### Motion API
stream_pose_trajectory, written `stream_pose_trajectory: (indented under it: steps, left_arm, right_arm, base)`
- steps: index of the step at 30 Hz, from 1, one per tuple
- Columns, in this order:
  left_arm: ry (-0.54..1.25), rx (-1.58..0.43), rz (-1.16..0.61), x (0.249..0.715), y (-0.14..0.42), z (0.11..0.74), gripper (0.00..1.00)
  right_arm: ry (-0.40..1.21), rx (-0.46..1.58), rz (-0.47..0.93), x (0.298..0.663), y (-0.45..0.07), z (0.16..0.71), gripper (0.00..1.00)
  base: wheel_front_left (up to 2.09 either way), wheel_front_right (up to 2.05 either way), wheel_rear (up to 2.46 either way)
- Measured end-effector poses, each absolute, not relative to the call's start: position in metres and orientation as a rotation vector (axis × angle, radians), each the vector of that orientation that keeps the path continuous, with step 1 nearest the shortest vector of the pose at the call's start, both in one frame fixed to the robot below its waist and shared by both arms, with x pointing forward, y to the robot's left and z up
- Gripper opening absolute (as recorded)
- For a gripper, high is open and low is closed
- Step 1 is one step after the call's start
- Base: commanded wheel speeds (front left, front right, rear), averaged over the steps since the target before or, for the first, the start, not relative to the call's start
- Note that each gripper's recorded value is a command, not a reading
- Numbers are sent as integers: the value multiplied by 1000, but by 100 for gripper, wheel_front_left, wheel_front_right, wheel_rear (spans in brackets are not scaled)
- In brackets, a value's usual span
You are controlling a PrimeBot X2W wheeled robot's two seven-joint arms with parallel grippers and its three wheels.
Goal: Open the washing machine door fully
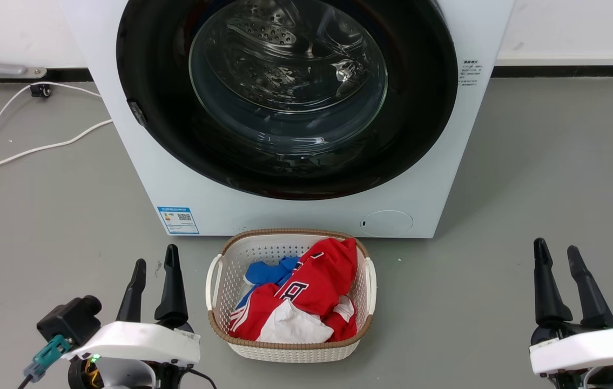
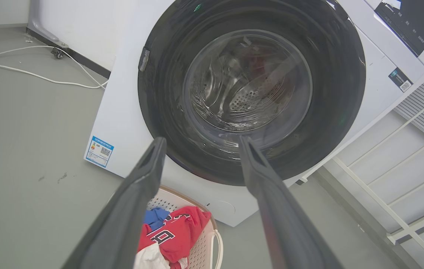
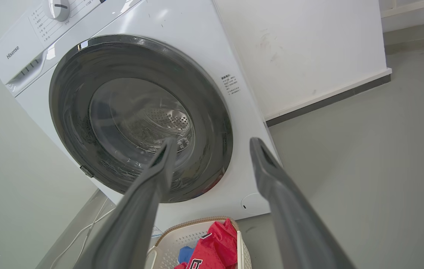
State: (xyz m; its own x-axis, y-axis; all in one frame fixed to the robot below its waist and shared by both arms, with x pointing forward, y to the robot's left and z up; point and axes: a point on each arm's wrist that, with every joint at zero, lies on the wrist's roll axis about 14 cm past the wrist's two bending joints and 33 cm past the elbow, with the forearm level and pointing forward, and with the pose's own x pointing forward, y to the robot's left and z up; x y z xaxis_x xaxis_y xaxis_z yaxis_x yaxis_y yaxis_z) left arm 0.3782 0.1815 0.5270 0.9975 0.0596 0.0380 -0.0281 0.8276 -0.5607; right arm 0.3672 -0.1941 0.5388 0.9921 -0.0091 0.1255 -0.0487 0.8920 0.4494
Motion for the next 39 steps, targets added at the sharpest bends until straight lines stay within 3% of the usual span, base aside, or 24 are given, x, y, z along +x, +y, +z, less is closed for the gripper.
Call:
stream_pose_trajectory:
  steps: [39]
  left_arm:
    - [-133, -247, 5, 368, 170, 535, 100]
  right_arm:
    - [-210, 209, 41, 355, -189, 554, 100]
  base:
    - [0, 0, 0]
